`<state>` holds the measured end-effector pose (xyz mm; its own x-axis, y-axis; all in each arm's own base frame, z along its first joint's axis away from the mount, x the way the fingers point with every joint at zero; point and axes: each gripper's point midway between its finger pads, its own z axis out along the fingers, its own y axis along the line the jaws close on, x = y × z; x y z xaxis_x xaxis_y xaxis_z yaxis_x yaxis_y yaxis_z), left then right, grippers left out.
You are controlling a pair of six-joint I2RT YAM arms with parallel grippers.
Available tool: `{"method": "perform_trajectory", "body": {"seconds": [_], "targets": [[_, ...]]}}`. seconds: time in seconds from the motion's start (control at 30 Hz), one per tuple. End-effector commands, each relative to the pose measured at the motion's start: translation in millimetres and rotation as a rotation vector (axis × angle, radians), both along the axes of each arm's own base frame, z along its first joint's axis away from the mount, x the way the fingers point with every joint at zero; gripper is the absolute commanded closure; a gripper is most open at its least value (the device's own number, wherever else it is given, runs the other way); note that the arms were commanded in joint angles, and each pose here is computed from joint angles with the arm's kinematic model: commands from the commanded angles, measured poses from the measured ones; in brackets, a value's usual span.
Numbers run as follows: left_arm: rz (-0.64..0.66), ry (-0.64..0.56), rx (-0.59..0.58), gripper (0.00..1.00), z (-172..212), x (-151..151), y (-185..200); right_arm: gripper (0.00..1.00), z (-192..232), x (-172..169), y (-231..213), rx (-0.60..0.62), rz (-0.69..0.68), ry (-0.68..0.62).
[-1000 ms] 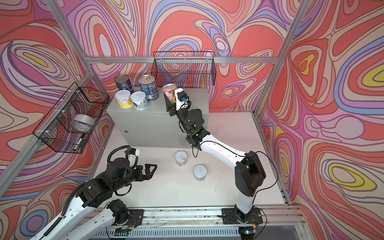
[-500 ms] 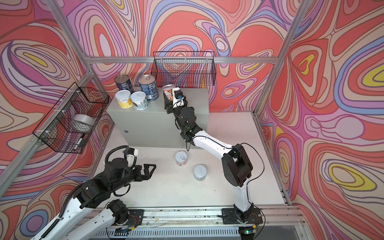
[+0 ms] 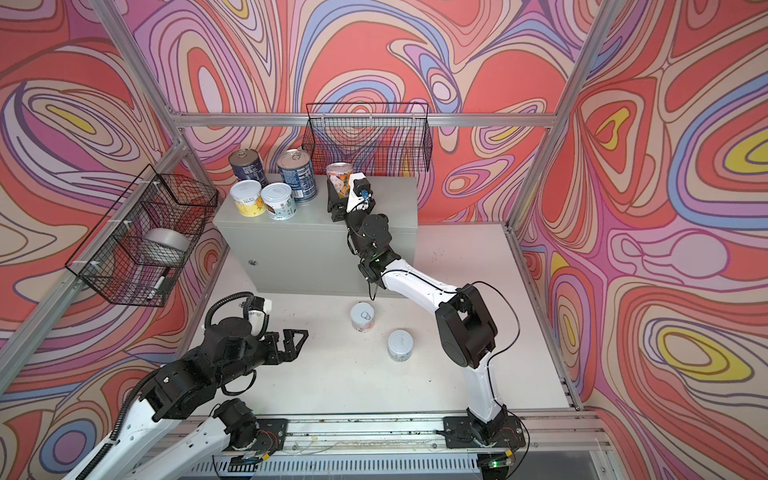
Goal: Place and organize the canned foods onto the counter
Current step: 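Carry the juice can with the right gripper onto the grey cabinet top, then set the juice can down beside the light blue can and open the right gripper, then lower the left gripper over the pink pull-tab can while the right gripper approaches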
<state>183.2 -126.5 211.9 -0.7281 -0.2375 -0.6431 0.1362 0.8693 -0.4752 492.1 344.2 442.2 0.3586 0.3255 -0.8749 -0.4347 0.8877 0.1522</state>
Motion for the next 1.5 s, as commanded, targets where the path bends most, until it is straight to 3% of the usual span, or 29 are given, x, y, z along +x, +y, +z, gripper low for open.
{"method": "perform_trajectory", "body": {"seconds": [0.0, 0.3, 0.7, 1.1, 1.27, 1.47], "targets": [[0.025, 0.008, -0.003, 0.0, 4.9, -1.7, 5.1, 0.31, -31.6, 17.8, 11.6, -0.034, 0.013, 0.055], [0.017, 0.018, -0.021, 0.0, 4.3, -0.8, 0.4, 0.14, -31.2, 16.2, 16.6, -0.082, 0.027, 0.053], [-0.01, -0.001, 0.014, 0.0, 4.6, 3.6, -2.7, 0.09, 5.3, -22.9, -8.7, -0.122, 0.022, -0.015], [-0.072, -0.039, 0.047, 0.0, 18.2, 33.7, -30.1, 0.05, 37.2, -82.5, -58.7, -0.064, 0.027, -0.037], [-0.129, -0.04, 0.061, 0.0, 16.2, 52.6, -53.4, 0.05, 24.1, -117.0, -88.7, -0.013, 0.056, 0.017], [-0.208, -0.046, 0.065, 0.0, 1.7, 70.9, -83.4, 0.05, -34.5, -148.1, -112.2, -0.126, 0.069, 0.178]]}}
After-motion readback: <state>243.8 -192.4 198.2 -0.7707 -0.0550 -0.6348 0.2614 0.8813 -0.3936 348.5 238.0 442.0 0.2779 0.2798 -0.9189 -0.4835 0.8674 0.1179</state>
